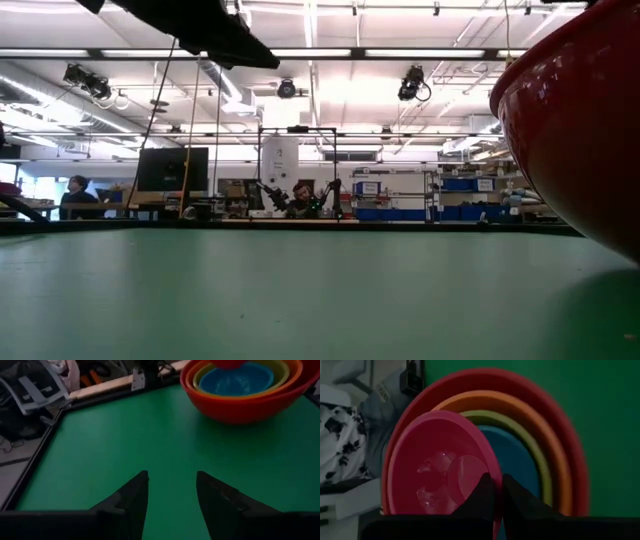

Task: Nest bowls inside each other
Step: Stack the pink bowl on top of the blue bowl

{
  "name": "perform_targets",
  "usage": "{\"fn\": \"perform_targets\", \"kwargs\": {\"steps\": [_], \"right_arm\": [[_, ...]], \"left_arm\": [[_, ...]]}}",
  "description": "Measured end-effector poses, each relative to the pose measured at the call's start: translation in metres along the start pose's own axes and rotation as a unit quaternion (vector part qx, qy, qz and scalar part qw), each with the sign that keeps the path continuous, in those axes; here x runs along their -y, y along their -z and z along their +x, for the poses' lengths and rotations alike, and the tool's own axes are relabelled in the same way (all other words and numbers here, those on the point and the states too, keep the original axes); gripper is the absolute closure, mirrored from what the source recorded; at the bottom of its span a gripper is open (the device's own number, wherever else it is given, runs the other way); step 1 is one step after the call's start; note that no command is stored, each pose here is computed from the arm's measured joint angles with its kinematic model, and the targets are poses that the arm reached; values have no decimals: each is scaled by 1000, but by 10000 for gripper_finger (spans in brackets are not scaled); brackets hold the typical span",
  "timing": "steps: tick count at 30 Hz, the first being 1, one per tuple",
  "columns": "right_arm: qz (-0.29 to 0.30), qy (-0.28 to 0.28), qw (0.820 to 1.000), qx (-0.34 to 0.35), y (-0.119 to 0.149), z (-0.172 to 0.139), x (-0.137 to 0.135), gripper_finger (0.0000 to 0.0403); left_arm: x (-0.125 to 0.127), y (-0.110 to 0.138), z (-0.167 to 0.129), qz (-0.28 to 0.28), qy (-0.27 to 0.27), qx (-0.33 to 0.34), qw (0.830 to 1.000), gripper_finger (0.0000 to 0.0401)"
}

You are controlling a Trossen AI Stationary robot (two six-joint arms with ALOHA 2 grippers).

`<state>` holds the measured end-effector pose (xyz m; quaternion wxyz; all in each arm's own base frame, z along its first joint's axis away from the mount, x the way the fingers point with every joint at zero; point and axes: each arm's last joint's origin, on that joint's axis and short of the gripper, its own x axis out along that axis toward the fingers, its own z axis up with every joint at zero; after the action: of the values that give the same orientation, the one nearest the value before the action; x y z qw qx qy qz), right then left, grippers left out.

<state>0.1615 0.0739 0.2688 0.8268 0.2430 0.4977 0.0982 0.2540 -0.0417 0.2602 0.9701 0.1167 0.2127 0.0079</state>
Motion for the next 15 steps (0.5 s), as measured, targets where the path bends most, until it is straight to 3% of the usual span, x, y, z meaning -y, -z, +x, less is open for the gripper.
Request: {"fn": "perform_targets", "kwargs": {"steps": [15], "right_arm": [[-4, 67, 997, -39, 11, 44, -19, 386]], "left_arm": [[-1, 2, 0, -3, 0, -8, 1000, 235]]}}
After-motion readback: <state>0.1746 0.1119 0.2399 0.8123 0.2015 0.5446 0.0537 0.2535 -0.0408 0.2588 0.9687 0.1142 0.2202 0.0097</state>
